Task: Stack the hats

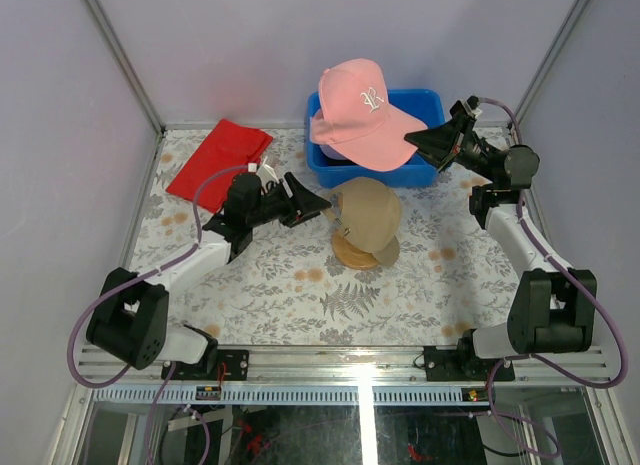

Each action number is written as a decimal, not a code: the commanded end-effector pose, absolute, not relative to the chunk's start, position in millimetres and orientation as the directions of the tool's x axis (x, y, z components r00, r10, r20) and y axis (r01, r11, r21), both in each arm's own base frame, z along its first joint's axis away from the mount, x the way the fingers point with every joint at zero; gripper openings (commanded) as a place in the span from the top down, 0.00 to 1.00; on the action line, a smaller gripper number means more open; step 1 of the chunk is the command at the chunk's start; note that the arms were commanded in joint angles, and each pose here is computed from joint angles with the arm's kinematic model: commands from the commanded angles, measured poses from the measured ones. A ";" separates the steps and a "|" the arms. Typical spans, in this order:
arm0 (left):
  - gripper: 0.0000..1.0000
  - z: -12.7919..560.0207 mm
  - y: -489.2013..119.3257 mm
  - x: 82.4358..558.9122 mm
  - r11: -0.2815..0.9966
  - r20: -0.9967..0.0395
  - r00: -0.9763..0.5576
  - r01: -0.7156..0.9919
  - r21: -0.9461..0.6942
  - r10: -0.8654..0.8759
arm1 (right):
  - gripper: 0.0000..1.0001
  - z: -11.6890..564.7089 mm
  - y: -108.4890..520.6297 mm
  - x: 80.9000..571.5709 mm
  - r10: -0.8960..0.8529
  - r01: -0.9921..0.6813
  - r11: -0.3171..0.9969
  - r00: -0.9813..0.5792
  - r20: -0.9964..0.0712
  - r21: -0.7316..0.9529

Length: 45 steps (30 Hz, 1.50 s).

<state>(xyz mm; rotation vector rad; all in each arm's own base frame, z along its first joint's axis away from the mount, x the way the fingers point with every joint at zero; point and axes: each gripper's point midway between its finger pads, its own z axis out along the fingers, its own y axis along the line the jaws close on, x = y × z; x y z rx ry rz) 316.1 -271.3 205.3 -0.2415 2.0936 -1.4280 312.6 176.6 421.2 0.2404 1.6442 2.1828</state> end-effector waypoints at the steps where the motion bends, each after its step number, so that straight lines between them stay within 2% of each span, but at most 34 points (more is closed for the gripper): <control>1: 0.47 220.1 -275.1 325.7 0.383 -0.390 -0.777 0.209 -0.900 -0.495 | 1.00 443.9 173.6 291.7 0.376 -0.179 -0.274 -0.924 -0.066 0.945; 11: 0.53 209.8 -282.2 335.2 0.377 -0.355 -0.786 0.169 -0.911 -0.506 | 1.00 426.3 175.8 288.6 0.365 -0.157 -0.239 -0.929 -0.061 0.958; 13: 0.61 205.8 -284.4 337.5 0.378 -0.350 -0.790 0.163 -0.912 -0.504 | 1.00 423.9 176.1 287.6 0.364 -0.153 -0.236 -0.930 -0.059 0.960; 15: 0.80 201.5 -285.9 339.4 0.382 -0.345 -0.795 0.155 -0.911 -0.499 | 1.00 420.8 176.5 287.5 0.361 -0.149 -0.229 -0.931 -0.058 0.962; 16: 0.86 199.4 -286.3 339.6 0.387 -0.344 -0.799 0.153 -0.909 -0.494 | 1.00 418.8 177.1 287.8 0.359 -0.146 -0.226 -0.932 -0.057 0.963; 18: 0.92 193.7 -286.3 339.3 0.402 -0.345 -0.805 0.147 -0.904 -0.483 | 1.00 414.1 177.7 289.1 0.355 -0.138 -0.221 -0.933 -0.052 0.966; 35: 0.94 171.7 -218.8 354.4 0.460 -0.355 -0.756 0.080 -0.884 -0.550 | 1.00 362.4 211.0 282.0 0.233 0.000 -0.192 -0.971 0.046 0.981; 45: 0.93 171.3 -212.9 358.3 0.453 -0.348 -0.752 0.074 -0.889 -0.560 | 1.00 315.6 211.7 278.1 0.213 0.088 -0.156 -0.970 0.120 0.984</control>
